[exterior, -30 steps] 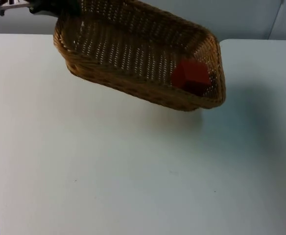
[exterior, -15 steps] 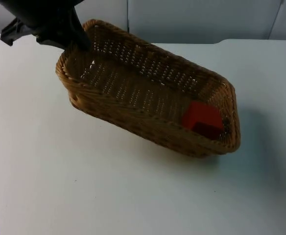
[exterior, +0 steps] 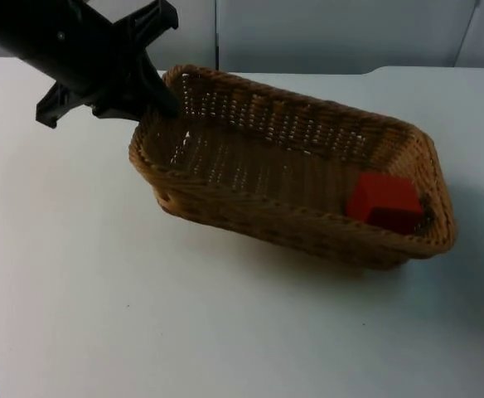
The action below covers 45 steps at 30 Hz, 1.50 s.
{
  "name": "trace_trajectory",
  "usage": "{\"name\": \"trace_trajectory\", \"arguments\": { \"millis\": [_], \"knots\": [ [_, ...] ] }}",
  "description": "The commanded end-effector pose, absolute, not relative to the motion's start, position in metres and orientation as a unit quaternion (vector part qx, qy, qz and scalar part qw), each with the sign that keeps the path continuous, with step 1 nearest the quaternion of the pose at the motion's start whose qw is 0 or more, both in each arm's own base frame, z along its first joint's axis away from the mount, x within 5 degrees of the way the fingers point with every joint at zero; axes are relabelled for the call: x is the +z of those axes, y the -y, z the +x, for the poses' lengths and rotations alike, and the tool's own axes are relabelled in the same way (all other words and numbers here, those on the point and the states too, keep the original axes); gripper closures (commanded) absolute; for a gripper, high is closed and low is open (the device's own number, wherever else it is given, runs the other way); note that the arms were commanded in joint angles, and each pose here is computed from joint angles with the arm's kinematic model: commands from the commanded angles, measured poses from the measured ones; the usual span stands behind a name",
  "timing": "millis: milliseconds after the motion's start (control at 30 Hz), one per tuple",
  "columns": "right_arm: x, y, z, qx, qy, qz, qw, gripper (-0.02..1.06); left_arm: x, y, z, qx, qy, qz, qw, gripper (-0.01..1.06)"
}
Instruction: Pick up the basket with the left hand and place the cube into the basket with the right hand.
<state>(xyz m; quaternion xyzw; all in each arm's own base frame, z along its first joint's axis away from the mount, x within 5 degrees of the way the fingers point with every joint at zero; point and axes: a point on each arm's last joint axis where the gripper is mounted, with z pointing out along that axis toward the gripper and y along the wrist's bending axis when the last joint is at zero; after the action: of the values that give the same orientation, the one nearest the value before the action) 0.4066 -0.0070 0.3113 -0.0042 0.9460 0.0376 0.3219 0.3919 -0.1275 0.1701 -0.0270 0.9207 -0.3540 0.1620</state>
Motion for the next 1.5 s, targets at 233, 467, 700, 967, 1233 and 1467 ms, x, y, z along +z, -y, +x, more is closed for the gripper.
{"name": "trace_trajectory", "arguments": {
  "millis": [233,467,700,967,1233,1467],
  "knots": [
    [0.317,0.006,0.405,0.037,-0.944,-0.008,0.327,1.04,0.172,0.132,0.392,-0.379,-0.911,-0.045,0.155,1.04],
    [0.317,0.006,0.405,0.037,-0.944,-0.008,0.327,1.04,0.172,0.130,0.394,-0.371,-0.912,-0.048,0.169,0.80],
    [0.317,0.006,0.405,0.037,-0.944,-0.008,0.328,1.04,0.171,0.128,0.397,-0.360,-0.913,-0.064,0.180,0.36],
    [0.317,0.005,0.405,0.042,-0.943,-0.005,0.329,1.04,0.162,0.113,0.401,-0.253,-0.943,-0.016,0.217,0.36],
    [0.318,0.003,0.406,0.056,-0.940,0.002,0.336,1.04,0.182,0.095,0.408,-0.195,-0.939,-0.018,0.283,0.37],
    [0.319,0.006,0.407,0.038,-0.938,-0.006,0.345,1.04,0.266,0.077,0.406,-0.133,-0.915,0.039,0.379,0.64]
  ]
}}
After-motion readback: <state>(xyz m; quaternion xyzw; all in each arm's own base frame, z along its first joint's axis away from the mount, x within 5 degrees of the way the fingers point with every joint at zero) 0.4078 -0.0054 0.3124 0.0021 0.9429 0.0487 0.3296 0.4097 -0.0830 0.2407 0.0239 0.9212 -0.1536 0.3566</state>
